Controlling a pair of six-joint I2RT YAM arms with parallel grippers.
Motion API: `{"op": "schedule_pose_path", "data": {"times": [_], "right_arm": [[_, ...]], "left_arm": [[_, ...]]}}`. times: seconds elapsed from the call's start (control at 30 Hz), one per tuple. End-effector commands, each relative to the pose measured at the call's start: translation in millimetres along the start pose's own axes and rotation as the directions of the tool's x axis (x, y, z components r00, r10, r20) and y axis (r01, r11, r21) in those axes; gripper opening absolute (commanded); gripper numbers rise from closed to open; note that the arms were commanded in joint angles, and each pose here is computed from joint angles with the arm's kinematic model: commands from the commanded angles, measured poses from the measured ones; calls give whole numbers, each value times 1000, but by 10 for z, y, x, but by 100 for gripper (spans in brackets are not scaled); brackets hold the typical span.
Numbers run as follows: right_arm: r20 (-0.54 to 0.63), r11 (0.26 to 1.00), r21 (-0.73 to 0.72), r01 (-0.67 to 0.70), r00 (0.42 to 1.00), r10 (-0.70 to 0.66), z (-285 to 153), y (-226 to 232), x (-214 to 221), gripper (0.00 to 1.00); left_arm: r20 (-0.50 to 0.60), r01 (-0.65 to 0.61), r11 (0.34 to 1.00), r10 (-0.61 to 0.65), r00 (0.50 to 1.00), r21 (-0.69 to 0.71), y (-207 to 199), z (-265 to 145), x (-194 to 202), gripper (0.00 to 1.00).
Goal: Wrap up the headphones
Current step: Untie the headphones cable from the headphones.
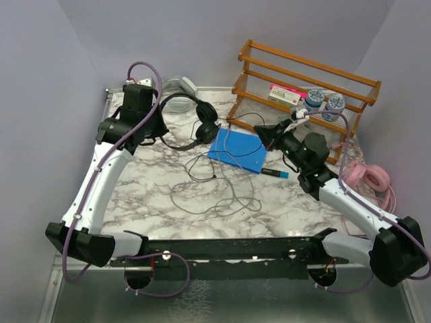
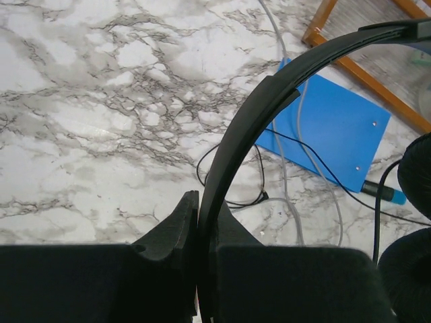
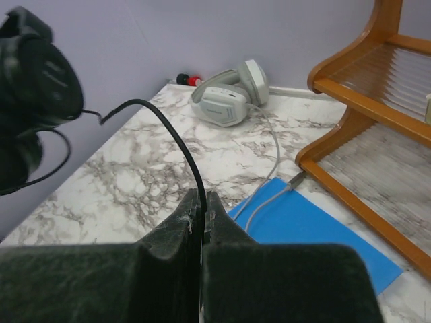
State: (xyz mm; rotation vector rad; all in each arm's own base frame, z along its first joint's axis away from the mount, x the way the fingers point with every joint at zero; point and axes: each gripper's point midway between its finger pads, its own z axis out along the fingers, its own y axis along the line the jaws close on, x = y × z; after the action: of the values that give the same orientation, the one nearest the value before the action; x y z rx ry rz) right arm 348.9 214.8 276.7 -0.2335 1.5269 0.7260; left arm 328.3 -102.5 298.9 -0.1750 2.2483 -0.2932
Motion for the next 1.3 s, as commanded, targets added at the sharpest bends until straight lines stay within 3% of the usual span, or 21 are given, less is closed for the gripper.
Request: {"op": "schedule_pose_path", "data": {"times": [0.0,0.1,0.17,0.33,0.53,0.63,0.83,1.03,1.13,1.27], "right_arm": [[-11,983,-176,52,998,-55,-179,325,0,0],[-69,960,-278,34,996,-55,-268,519,57,1],[-49,959,-283,32,998,-48,-315,556,-31,1],[15,976,-200,89,996,-88,-218,515,-511,1],[10,943,-318,100,995,-102,-20,824,-931,1],[-27,932,-351,88,994,-104,39,880,-928,1],[-124,907,-420,19,989,-78,-210,935,-492,1],[-269,975,-221,-16,962,-45,-385,495,150,1],[-318,1000,-15,-6,948,1,-414,96,435,0],[-311,971,238,24,949,52,-403,-380,543,1]], "left_arm": [[64,58,994,-52,997,-94,143,154,-93,0],[81,82,992,-75,994,-93,139,228,-97,0],[82,71,995,-65,995,-75,118,279,-74,0],[21,-18,1000,18,1000,-3,35,412,109,0],[17,-151,988,152,988,-27,-101,471,353,0],[47,-104,994,105,993,-26,-130,425,329,0],[145,56,996,-45,988,-68,-84,273,91,0],[147,119,993,-121,982,25,-238,163,-41,0],[133,116,990,-125,983,74,-323,113,-60,0],[98,79,990,-91,991,121,-390,70,14,0]]}}
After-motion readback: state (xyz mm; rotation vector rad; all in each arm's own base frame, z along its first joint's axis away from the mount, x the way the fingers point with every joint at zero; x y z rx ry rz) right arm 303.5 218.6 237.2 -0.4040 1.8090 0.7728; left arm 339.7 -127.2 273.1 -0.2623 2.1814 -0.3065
